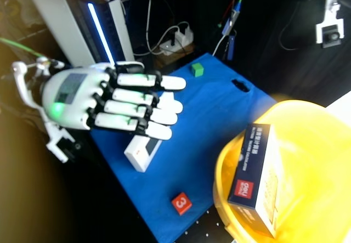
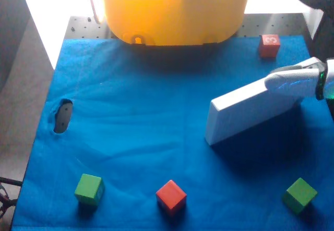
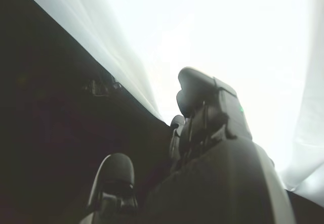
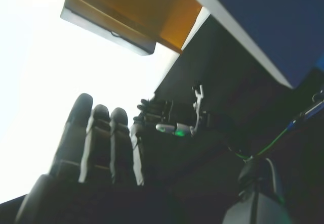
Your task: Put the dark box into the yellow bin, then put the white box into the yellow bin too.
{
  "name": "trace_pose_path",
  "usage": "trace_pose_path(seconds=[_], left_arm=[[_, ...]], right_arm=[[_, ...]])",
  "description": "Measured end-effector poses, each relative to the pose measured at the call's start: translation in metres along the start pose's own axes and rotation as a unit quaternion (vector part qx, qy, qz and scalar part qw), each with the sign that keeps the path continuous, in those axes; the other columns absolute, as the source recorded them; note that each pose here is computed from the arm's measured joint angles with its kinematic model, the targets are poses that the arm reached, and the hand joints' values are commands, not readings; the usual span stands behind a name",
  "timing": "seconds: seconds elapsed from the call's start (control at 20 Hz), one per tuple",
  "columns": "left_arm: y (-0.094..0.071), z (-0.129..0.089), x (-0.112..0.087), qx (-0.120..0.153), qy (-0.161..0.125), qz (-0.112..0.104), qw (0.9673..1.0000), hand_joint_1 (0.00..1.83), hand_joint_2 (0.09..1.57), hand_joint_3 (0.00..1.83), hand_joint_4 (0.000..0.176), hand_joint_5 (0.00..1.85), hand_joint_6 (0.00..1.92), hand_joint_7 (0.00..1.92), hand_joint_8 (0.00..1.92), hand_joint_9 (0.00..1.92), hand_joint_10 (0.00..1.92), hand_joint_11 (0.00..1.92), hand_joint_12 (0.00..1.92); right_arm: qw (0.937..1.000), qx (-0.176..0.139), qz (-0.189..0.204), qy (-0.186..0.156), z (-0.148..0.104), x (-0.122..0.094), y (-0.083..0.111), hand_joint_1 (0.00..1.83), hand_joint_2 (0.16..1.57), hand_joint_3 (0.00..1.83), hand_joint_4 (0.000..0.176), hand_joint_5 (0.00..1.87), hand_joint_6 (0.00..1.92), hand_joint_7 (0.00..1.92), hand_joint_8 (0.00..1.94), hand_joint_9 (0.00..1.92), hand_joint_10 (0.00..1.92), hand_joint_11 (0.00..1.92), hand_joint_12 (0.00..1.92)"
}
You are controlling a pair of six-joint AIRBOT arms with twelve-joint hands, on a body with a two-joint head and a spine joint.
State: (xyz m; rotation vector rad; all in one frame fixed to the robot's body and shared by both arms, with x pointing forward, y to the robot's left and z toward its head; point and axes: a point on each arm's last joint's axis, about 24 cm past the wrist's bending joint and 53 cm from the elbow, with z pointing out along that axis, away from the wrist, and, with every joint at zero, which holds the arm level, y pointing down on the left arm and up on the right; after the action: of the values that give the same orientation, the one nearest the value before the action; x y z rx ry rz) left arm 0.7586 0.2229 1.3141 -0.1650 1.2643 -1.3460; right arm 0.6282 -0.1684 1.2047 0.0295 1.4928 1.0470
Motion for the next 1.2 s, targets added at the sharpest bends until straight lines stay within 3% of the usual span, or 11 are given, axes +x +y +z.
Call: trace_pose_path(seconds=[0.15,0.2,0.35,0.4,0.45,0.55,0.6,0.75,0.85,1.05,1.2], left_arm=[[-0.005,-0.009,0.022,0.010,0.028,-0.003,0.9996,0.00,1.50,0.01,0.138,0.01,0.01,0.00,0.57,0.00,0.79,0.00,1.83],[-0.009,-0.011,0.032,0.015,0.044,0.005,0.9989,0.78,1.18,0.00,0.102,0.14,0.02,0.05,0.19,0.09,0.27,0.00,0.83],[-0.026,-0.021,0.048,0.042,0.063,0.006,0.9971,0.80,1.11,0.01,0.114,0.15,0.00,0.09,0.00,0.09,0.01,0.00,0.23],[-0.028,-0.026,0.056,0.044,0.074,0.015,0.9961,0.81,1.16,0.00,0.035,0.36,0.03,0.23,0.02,0.16,0.02,0.00,0.29],[-0.030,-0.031,0.064,0.047,0.086,0.018,0.9951,0.68,1.18,0.00,0.122,0.04,0.01,0.01,0.00,0.01,0.00,0.00,0.01],[-0.030,-0.036,0.068,0.046,0.092,0.019,0.9945,0.72,1.17,0.00,0.156,0.07,0.01,0.00,0.00,0.01,0.01,0.00,0.18],[-0.030,-0.038,0.069,0.046,0.094,0.020,0.9943,0.79,1.06,0.00,0.092,0.02,0.00,0.05,0.00,0.09,0.02,0.00,0.25],[-0.028,-0.045,0.073,0.043,0.098,0.013,0.9942,0.83,1.06,0.00,0.128,0.04,0.01,0.05,0.00,0.08,0.00,0.00,0.27],[-0.027,-0.055,0.076,0.039,0.103,0.021,0.9937,0.82,0.99,0.00,0.083,0.00,0.00,0.01,0.00,0.06,0.00,0.02,0.24],[-0.036,-0.077,0.054,0.043,0.063,0.029,0.9967,0.84,0.96,0.00,0.103,0.00,0.00,0.00,0.00,0.03,0.01,0.00,0.07],[-0.046,-0.081,0.053,0.059,0.053,0.031,0.9964,0.82,0.98,0.00,0.032,0.05,0.01,0.04,0.01,0.05,0.01,0.02,0.07]], right_arm=[[0.9999,0.007,0.002,0.010,0.000,0.006,-0.003,0.27,0.73,0.00,0.111,0.00,0.00,0.16,0.01,0.08,0.01,0.00,0.44],[0.9999,0.008,0.001,0.015,0.001,0.009,-0.004,0.24,0.73,0.00,0.098,0.00,0.00,0.16,0.00,0.07,0.00,0.00,0.48],[0.9992,0.013,0.001,0.037,0.000,0.024,-0.007,0.32,0.76,0.00,0.084,0.00,0.00,0.11,0.01,0.04,0.01,0.00,0.26],[0.9988,0.018,0.002,0.045,0.000,0.029,-0.009,0.34,0.76,0.00,0.093,0.00,0.00,0.12,0.00,0.05,0.01,0.00,0.18],[0.9982,0.023,-0.001,0.055,0.000,0.033,-0.012,0.37,0.77,0.00,0.106,0.00,0.00,0.14,0.00,0.04,0.00,0.00,0.01],[0.9979,0.026,0.001,0.060,0.000,0.037,-0.013,0.38,0.77,0.00,0.113,0.00,0.00,0.15,0.01,0.04,0.00,0.00,0.00],[0.9977,0.027,0.001,0.062,0.001,0.039,-0.014,0.39,0.76,0.00,0.112,0.00,0.00,0.15,0.00,0.04,0.00,0.00,0.00],[0.9966,0.034,0.000,0.075,0.001,0.046,-0.018,0.39,0.71,0.00,0.122,0.00,0.00,0.13,0.00,0.05,0.00,0.04,0.02],[0.9963,0.036,0.002,0.078,0.001,0.050,-0.020,0.47,0.70,0.00,0.132,0.00,0.00,0.13,0.00,0.03,0.00,0.02,0.01],[0.9951,0.044,0.004,0.088,0.003,0.058,-0.026,0.61,0.69,0.00,0.126,0.04,0.00,0.21,0.01,0.13,0.01,0.02,0.02],[0.9947,0.046,0.004,0.092,0.004,0.062,-0.028,0.69,0.70,0.00,0.114,0.10,0.01,0.25,0.00,0.18,0.01,0.09,0.06]])
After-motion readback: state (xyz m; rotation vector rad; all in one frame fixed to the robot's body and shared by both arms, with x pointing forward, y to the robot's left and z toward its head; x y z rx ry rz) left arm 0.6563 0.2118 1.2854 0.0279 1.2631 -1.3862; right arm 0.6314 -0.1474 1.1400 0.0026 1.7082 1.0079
